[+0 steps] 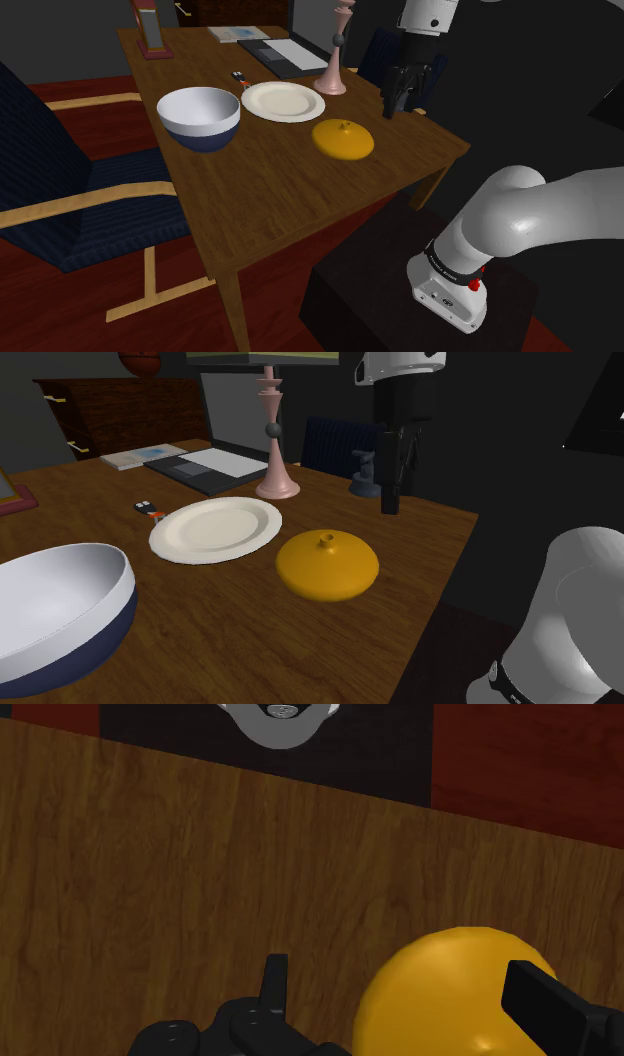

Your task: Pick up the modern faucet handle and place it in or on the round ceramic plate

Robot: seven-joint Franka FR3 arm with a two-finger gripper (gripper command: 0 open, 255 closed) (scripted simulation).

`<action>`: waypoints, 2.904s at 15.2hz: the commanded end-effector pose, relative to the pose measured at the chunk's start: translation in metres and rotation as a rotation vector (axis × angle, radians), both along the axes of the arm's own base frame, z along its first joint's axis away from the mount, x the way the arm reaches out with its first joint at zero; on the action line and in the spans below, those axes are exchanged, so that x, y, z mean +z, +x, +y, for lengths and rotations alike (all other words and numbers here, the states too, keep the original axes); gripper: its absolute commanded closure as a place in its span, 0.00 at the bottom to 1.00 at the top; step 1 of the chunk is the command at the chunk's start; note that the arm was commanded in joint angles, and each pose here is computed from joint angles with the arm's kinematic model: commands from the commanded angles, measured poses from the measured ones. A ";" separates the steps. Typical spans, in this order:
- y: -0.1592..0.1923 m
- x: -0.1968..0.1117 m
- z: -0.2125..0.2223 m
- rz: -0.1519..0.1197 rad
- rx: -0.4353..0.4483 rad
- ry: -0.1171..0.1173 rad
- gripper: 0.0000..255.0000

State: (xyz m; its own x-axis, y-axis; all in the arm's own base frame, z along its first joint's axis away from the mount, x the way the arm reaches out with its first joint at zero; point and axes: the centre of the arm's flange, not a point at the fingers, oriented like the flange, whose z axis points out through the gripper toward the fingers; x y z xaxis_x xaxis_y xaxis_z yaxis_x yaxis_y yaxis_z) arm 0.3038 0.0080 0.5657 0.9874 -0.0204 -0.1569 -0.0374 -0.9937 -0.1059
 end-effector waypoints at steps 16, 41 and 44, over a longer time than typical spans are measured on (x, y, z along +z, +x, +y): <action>0.102 -0.003 -0.155 -0.024 -0.051 -0.084 0.00; 0.154 -0.037 -0.251 -0.039 -0.082 -0.134 0.00; 0.154 -0.037 -0.251 -0.039 -0.082 -0.134 1.00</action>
State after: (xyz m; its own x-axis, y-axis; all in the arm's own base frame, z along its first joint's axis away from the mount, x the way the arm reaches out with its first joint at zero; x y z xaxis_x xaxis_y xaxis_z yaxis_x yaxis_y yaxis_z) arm 0.4582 -0.2427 0.5285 0.9868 -0.1195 -0.1091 -0.1175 -0.9928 0.0242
